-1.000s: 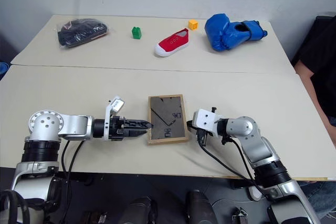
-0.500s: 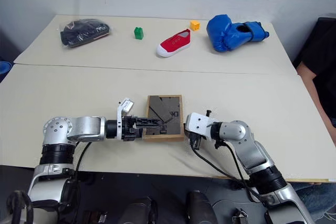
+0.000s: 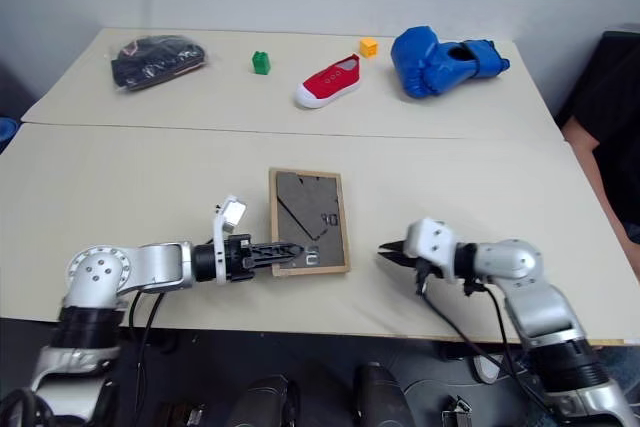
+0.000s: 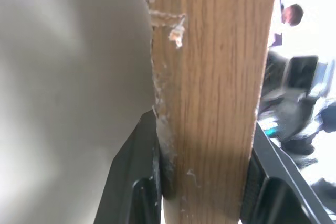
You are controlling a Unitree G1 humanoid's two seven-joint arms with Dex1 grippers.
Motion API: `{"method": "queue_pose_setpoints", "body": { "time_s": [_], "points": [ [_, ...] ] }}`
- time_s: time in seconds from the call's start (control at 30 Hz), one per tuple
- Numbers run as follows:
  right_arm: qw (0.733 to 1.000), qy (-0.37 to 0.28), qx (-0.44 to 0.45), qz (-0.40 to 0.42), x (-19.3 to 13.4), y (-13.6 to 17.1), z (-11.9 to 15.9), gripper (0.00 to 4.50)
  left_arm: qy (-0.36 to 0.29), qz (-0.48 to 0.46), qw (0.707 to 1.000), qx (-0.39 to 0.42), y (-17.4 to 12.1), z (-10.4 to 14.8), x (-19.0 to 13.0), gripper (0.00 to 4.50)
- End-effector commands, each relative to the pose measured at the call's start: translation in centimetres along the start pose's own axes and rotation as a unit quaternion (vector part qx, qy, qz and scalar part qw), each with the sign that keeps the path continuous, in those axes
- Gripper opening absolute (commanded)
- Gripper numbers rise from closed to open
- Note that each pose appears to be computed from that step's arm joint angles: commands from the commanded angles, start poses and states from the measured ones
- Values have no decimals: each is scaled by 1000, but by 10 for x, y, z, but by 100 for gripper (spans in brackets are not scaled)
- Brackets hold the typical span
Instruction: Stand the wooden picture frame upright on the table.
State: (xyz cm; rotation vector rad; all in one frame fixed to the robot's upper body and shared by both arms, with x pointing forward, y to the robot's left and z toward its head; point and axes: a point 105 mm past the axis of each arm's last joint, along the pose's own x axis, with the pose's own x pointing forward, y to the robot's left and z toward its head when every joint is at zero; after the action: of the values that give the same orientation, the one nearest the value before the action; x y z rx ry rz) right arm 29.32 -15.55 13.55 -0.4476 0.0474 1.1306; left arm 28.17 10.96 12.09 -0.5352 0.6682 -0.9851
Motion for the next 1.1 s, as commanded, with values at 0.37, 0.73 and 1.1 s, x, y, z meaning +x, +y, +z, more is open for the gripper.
{"method": "queue_pose_setpoints", "body": {
  "time_s": [0.37, 0.73, 1.1],
  "points": [
    [971, -205, -18, 120, 59, 13, 138, 448, -31, -21, 949, 313, 5, 15, 11, 127],
    [958, -219, -67, 170, 71, 30, 138, 448, -39, -12, 958, 285, 10, 18, 8, 127],
    [942, -206, -181, 196, 41, 50, 122, 448, -43, -61, 985, 155, -3, 22, -1, 127]
  ]
}}
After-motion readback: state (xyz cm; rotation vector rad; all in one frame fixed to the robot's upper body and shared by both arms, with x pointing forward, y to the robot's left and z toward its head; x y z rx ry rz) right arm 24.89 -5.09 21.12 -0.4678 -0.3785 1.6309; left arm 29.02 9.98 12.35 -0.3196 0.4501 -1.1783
